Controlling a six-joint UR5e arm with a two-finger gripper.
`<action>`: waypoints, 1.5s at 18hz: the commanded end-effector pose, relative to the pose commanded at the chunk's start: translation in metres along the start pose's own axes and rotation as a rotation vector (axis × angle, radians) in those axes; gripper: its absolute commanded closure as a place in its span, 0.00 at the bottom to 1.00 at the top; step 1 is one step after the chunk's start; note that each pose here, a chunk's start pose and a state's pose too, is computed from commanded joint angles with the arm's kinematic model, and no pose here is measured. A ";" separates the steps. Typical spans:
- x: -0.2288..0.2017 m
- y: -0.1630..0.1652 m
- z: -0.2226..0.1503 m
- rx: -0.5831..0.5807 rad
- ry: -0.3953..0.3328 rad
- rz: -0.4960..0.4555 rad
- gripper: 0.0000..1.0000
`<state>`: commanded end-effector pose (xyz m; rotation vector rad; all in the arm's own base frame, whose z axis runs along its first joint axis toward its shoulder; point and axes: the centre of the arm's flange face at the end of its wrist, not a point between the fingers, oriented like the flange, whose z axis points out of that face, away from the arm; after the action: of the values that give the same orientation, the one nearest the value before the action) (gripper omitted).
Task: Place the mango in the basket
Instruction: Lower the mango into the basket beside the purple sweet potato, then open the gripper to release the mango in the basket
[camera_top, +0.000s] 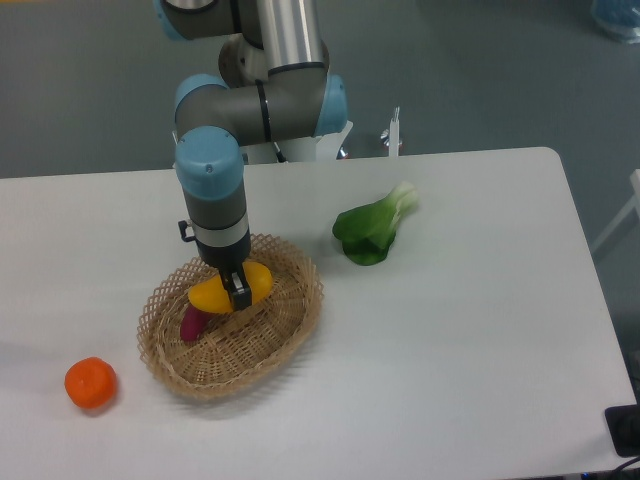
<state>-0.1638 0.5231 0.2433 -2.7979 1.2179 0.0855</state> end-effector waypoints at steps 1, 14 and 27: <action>0.000 0.000 0.001 0.000 0.002 0.000 0.22; -0.019 0.020 -0.037 0.092 -0.068 -0.228 0.00; -0.120 0.135 -0.077 0.113 -0.193 -0.592 0.00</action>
<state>-0.3426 0.5107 0.3223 -2.8359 0.3163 0.2258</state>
